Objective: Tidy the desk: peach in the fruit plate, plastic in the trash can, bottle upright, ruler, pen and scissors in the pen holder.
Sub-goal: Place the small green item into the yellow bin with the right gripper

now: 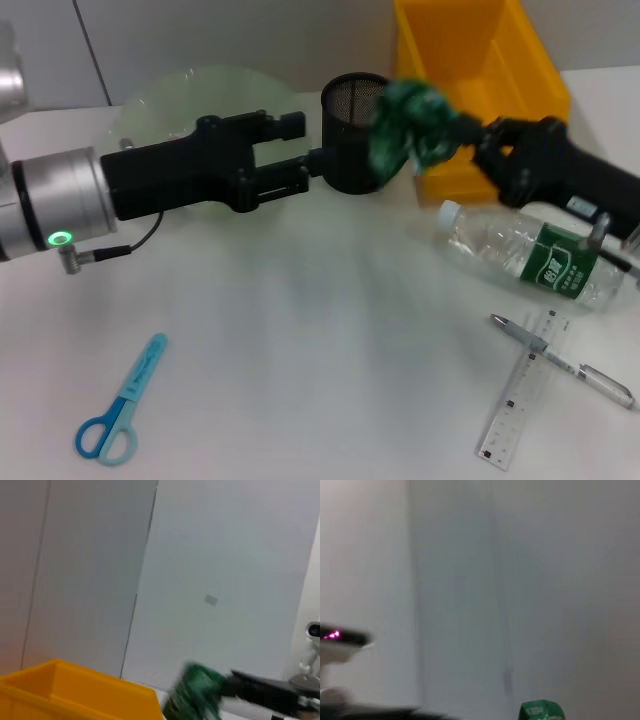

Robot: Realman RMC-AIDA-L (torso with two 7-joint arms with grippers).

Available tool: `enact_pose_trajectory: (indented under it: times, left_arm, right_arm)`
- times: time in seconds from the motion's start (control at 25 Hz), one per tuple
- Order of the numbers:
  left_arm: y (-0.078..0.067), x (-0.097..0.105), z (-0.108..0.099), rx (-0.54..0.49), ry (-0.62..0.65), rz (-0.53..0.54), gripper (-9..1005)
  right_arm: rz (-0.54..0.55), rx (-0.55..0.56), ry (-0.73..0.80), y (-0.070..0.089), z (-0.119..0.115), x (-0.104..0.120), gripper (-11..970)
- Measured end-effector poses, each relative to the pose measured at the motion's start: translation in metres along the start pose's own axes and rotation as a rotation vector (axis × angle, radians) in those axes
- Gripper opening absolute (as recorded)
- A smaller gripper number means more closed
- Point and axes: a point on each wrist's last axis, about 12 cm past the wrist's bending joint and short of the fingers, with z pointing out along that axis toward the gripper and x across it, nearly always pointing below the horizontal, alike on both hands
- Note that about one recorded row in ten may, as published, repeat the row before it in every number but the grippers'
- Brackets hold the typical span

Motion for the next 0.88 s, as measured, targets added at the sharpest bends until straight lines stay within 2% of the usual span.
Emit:
enact_pose_trajectory:
  times: [0.28,0.44,0.48,0.68,0.88]
  left_arm:
    - [-0.004,0.01,-0.013,-0.014,-0.01,-0.03,623]
    - [-0.007,0.019,-0.019,-0.023,-0.006,-0.057,776]
    - [-0.008,0.021,-0.02,-0.023,-0.005,-0.062,814]
    - [-0.01,0.028,-0.024,-0.033,0.009,-0.076,815]
    - [-0.012,0.04,-0.035,-0.072,0.011,-0.093,815]
  right_arm:
    - [0.0,0.35,-0.093,-0.036,-0.015,-0.007,0]
    - [0.014,0.49,-0.103,-0.055,-0.015,-0.01,4]
    - [0.017,0.508,-0.098,-0.058,-0.012,-0.011,5]
    - [0.037,0.523,-0.004,-0.069,0.012,-0.01,11]
    - [0.03,0.435,0.117,-0.066,0.037,-0.007,48]
